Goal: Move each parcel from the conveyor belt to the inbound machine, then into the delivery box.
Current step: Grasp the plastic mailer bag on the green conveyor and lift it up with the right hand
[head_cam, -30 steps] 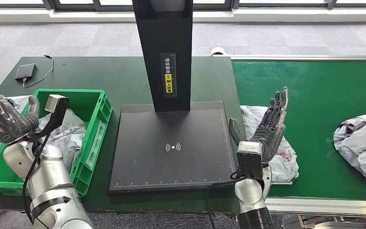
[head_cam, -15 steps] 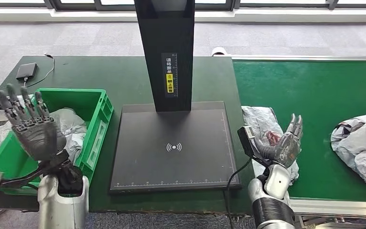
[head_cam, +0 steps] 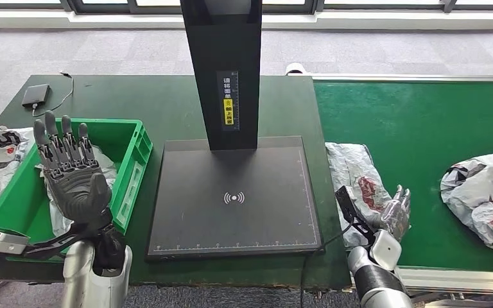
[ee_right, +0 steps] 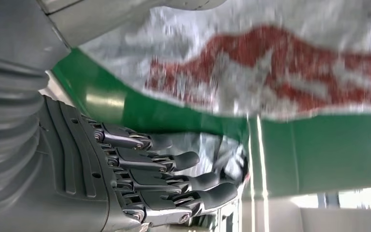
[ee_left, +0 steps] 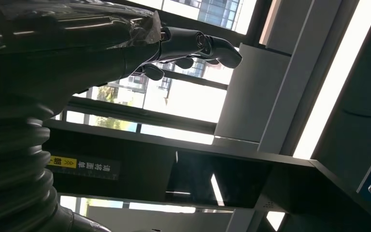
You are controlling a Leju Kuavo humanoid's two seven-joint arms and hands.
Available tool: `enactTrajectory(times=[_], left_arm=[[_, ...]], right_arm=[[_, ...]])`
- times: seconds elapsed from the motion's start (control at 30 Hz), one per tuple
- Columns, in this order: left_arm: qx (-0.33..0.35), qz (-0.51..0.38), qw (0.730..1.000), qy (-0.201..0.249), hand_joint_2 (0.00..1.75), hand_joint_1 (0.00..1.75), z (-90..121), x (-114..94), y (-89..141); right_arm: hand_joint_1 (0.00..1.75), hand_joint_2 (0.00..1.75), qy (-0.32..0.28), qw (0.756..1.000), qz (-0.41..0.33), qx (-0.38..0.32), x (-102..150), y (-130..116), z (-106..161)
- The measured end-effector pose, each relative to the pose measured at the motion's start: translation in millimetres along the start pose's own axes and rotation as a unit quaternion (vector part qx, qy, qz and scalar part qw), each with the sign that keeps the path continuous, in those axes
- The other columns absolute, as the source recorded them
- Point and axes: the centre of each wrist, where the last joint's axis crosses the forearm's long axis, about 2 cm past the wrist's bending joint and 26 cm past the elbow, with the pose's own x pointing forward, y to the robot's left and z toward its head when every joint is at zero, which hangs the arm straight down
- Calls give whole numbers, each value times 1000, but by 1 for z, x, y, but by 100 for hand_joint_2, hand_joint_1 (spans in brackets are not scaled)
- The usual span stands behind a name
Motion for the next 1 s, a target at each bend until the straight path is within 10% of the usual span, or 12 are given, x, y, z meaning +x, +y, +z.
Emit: enactTrajectory(times=[0.23,0.37,1.0], left_arm=[[-10,-5,1000,2,175,0,3,3,-6],[-12,-5,1000,0,175,0,2,4,-8],[-20,-4,1000,4,175,0,2,3,-7]], right_arm=[[9,175,22,997,-28,67,-8,6,0],[175,175,32,995,-31,93,-9,7,-1],[175,175,33,990,-31,131,-9,6,-4]])
